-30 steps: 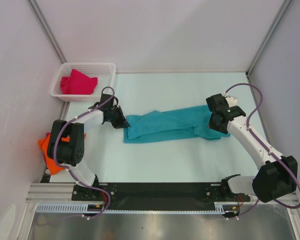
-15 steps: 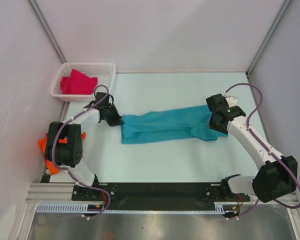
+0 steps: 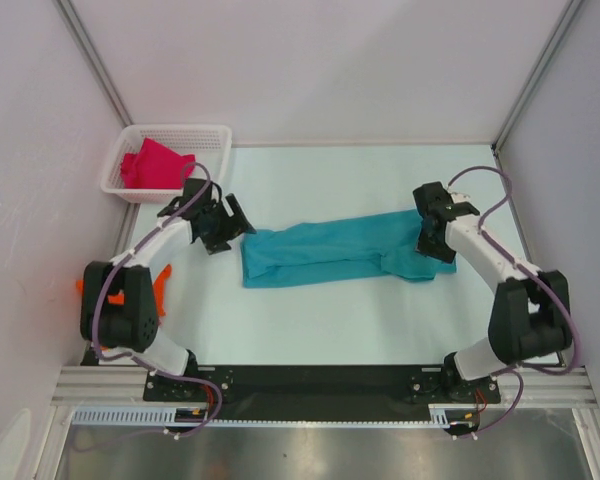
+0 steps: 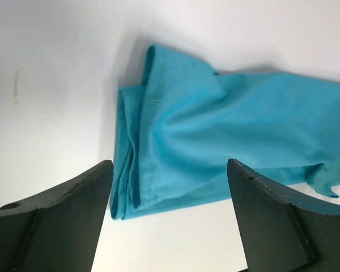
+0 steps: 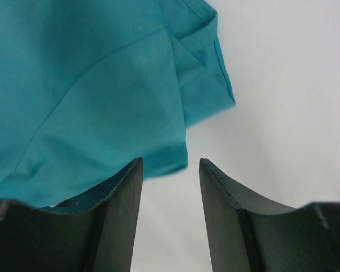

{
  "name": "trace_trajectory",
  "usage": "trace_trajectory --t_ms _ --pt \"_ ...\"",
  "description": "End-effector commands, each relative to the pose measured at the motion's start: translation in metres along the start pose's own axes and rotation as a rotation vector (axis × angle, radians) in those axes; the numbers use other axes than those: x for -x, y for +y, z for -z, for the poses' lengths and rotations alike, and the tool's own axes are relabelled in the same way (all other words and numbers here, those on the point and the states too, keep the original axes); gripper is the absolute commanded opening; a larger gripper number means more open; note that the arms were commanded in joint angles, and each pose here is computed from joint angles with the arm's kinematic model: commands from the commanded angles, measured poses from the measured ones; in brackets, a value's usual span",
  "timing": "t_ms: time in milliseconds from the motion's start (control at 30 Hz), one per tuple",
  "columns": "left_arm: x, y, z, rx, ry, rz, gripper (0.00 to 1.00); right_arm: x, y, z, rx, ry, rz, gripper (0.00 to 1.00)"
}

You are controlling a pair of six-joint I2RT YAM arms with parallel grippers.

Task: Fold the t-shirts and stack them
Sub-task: Fold the other side of the tshirt into a rectangle

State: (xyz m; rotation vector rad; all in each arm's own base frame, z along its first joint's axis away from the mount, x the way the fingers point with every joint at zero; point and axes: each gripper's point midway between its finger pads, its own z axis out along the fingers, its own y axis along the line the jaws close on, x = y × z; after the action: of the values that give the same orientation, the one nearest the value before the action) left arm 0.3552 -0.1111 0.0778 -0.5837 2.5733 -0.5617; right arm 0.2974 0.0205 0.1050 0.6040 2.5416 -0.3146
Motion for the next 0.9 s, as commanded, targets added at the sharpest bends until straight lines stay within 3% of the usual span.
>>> trace_trajectory --t_ms 0,200,867 --pt "0.042 -0.027 0.064 -0.033 -0.193 -0.087 0.88 0.027 0.017 -0.034 0.013 0.002 -0.017 0.50" --pt "0.038 -0.034 0.094 -0.076 -0.234 -0.123 0.91 0.044 0.024 -0.075 0.023 0.077 -0.072 0.52" --pt "0.022 -0.022 0.083 -0.073 -0.188 -0.133 0.91 0.040 0.004 -0.111 -0.070 0.109 -0.070 0.54"
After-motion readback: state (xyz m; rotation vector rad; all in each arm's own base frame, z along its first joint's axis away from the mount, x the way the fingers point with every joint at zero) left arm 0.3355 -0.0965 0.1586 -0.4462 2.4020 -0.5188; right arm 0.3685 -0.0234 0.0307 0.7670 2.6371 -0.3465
